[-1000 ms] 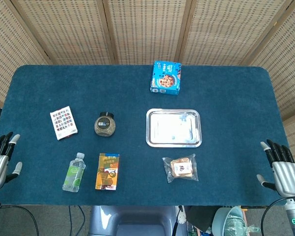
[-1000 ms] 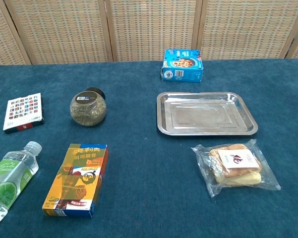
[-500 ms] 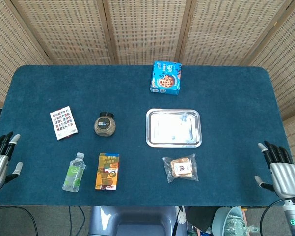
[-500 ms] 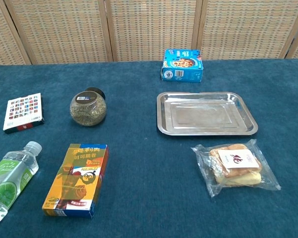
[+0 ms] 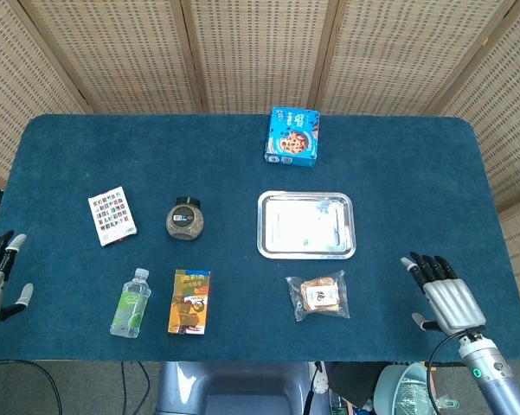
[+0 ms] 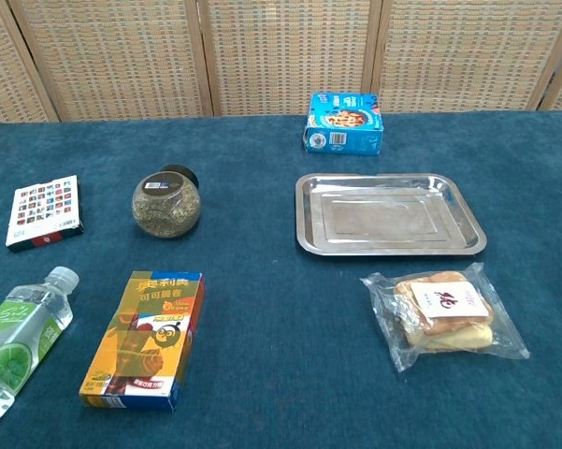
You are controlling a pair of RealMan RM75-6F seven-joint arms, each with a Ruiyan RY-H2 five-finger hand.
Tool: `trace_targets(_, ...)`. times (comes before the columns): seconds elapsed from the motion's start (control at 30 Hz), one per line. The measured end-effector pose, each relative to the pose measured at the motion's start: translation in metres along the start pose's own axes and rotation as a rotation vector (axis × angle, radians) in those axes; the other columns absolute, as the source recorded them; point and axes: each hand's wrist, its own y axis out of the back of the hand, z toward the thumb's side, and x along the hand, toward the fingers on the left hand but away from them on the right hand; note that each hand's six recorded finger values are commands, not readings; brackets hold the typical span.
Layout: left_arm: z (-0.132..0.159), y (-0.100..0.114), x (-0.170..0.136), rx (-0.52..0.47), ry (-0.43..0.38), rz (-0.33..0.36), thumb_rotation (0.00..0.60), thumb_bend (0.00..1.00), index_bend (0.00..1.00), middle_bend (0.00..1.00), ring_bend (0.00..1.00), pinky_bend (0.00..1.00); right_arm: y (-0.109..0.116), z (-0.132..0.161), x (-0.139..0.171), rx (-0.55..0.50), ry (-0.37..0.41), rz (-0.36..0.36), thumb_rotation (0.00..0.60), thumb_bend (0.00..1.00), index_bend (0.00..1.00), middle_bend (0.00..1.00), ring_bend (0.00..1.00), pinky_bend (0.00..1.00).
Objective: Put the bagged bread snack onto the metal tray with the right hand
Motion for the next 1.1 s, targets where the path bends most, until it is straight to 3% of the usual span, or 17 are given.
trace_targets(0.33, -0.003, -0.002, 0.001, 0.019, 0.014, -0.001, 0.600, 0.42, 0.00, 0.00, 0.00, 0.00, 0.008, 0.044, -0.013, 0.044, 0.155, 0.046, 0.600, 0.27, 0.00, 0.00, 0.00, 0.00)
trace_targets(0.7, -0.003, -0.005, 0.003, 0.050, 0.029, 0.005, 0.600, 0.42, 0.00, 0.00, 0.00, 0.00, 0.013, 0.077, -0.015, -0.005, 0.287, 0.043, 0.600, 0.27, 0.00, 0.00, 0.00, 0.00)
trace_targets(1.1, -0.003, -0.013, 0.003, 0.107, 0.047, 0.000, 0.600, 0.42, 0.00, 0.00, 0.00, 0.00, -0.002, 0.112, -0.016, 0.041, 0.428, 0.139, 0.600, 0.27, 0.00, 0.00, 0.00, 0.00)
